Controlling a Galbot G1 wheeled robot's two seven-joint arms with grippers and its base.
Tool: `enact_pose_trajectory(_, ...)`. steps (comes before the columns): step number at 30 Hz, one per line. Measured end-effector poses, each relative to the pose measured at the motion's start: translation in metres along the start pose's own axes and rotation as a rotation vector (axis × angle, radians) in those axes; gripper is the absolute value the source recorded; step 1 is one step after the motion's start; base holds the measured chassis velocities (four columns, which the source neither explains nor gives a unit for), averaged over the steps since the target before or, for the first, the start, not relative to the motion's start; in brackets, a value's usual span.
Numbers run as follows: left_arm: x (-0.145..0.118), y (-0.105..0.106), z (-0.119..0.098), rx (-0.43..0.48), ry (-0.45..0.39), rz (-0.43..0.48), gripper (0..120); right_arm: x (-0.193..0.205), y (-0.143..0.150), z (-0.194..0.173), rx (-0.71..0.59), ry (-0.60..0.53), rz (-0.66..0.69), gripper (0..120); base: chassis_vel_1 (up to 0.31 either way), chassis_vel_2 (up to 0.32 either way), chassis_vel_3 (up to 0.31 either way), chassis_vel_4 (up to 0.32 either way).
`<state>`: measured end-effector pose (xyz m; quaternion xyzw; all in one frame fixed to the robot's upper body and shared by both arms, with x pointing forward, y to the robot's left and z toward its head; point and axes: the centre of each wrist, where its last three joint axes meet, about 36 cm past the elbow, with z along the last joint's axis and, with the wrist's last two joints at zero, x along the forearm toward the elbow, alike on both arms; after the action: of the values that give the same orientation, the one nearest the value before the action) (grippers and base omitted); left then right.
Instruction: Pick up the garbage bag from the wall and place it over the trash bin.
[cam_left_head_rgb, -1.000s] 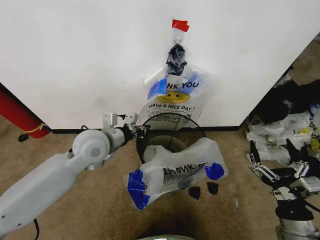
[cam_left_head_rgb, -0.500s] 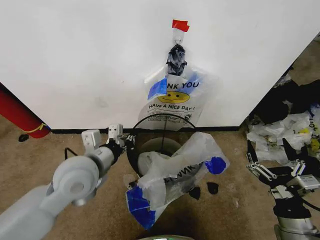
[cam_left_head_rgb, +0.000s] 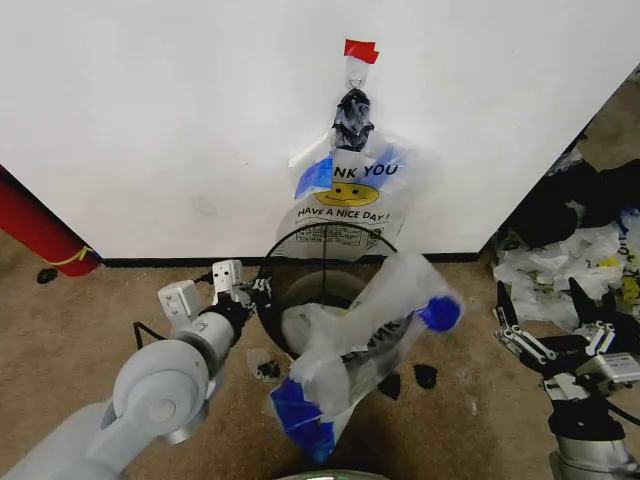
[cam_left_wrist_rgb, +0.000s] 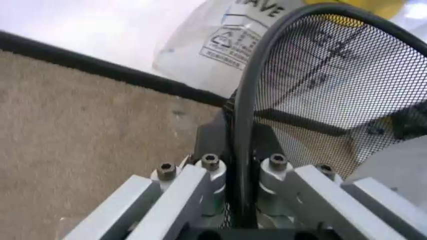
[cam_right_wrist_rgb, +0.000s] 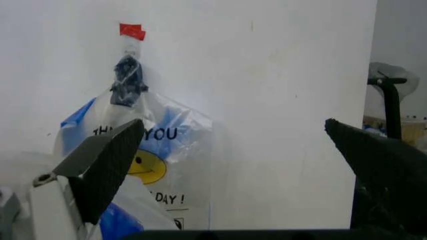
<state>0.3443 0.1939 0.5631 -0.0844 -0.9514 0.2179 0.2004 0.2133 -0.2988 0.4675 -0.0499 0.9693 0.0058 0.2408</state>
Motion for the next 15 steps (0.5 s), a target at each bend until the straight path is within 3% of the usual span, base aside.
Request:
enact_pose_trajectory(5, -0.013, 0.007, 0.013, -0.003, -0.034, -0.068, 3, -0.001, 0.001, -0.002, 0.004, 0.000, -0.004, 100, 0.000, 0.000, 0.000, 0.000)
enact_pose_trajectory(15, -0.020, 0.013, 0.024, 0.014, -0.012, -0.126, 3, -0.001, 0.002, -0.001, 0.005, 0.003, -0.002, 100, 0.000, 0.000, 0.000, 0.000)
